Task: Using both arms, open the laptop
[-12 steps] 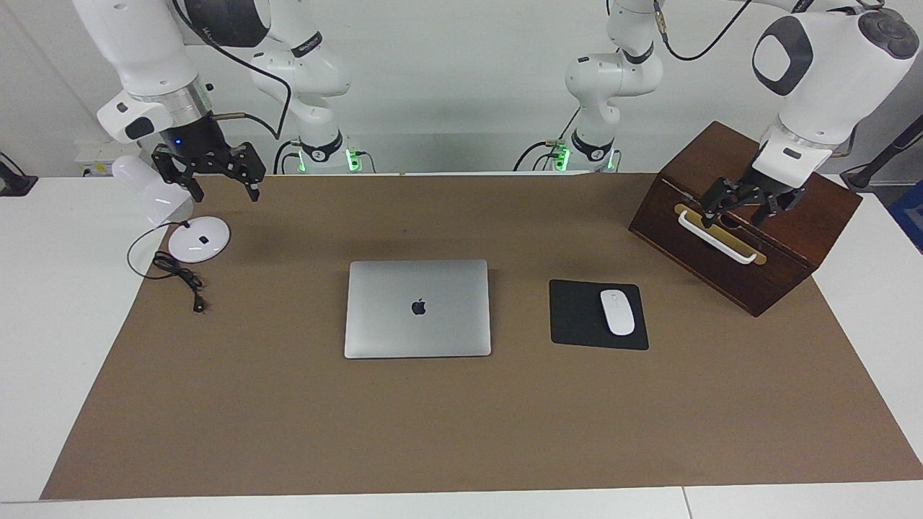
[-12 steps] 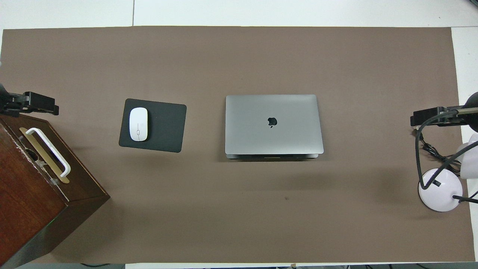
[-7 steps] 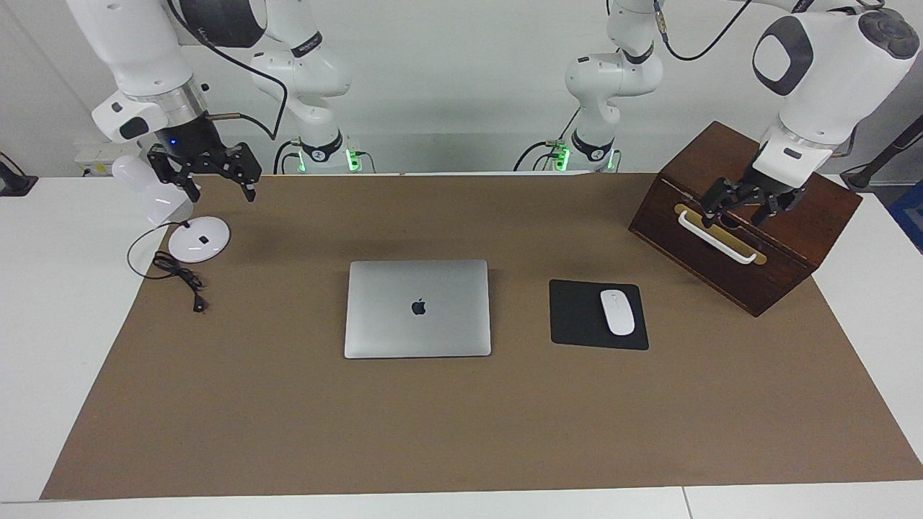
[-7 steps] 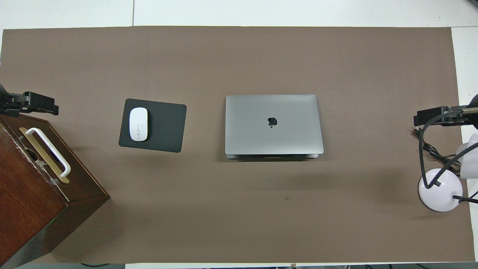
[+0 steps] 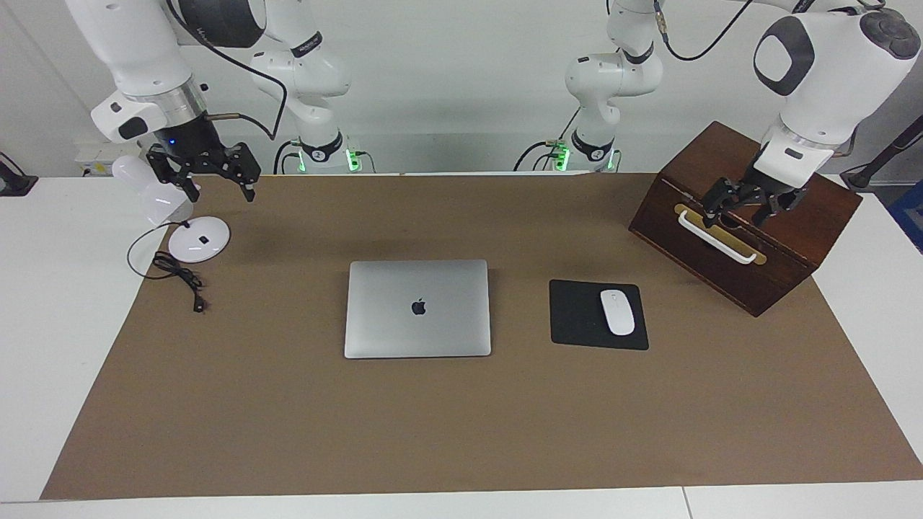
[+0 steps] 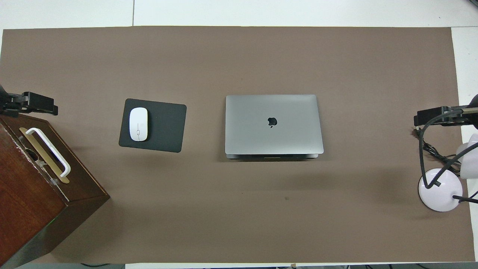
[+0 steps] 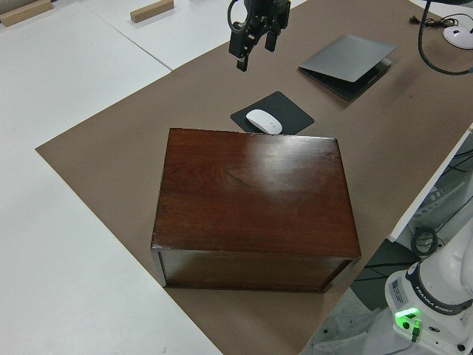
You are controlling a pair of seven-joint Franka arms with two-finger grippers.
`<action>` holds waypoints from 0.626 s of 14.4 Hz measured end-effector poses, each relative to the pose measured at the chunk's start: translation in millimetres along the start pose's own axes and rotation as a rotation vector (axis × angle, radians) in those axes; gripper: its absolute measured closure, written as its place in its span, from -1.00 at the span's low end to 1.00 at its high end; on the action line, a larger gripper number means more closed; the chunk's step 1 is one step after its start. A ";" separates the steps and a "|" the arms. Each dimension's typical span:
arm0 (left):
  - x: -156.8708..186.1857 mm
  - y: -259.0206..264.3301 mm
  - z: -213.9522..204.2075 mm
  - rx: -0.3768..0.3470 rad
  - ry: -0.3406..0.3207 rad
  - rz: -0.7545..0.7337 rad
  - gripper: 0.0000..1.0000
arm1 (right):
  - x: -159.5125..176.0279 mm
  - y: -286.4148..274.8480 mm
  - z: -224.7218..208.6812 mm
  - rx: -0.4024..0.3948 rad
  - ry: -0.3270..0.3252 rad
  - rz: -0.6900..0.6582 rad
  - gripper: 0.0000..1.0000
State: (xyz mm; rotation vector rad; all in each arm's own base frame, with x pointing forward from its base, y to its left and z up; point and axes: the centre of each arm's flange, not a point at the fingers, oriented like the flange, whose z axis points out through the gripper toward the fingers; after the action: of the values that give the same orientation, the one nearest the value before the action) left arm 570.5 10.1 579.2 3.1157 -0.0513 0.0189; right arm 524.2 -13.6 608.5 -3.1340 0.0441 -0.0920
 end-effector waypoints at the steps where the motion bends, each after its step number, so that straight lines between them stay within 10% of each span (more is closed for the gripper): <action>1: 0.0 0.0 0.0 0.000 0.000 0.000 -1.00 | 0.0 0.0 0.0 0.000 0.000 0.000 -1.00; 9: -3.2 0.5 -6.7 0.000 0.012 0.001 -1.00 | -0.1 7.2 0.4 -0.001 -0.001 0.011 -1.00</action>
State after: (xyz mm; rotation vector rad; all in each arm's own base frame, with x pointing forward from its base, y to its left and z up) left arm 567.3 10.0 585.9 3.1156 -0.0521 0.0368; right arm 524.0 -20.8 608.0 -3.1342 0.0609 -0.0906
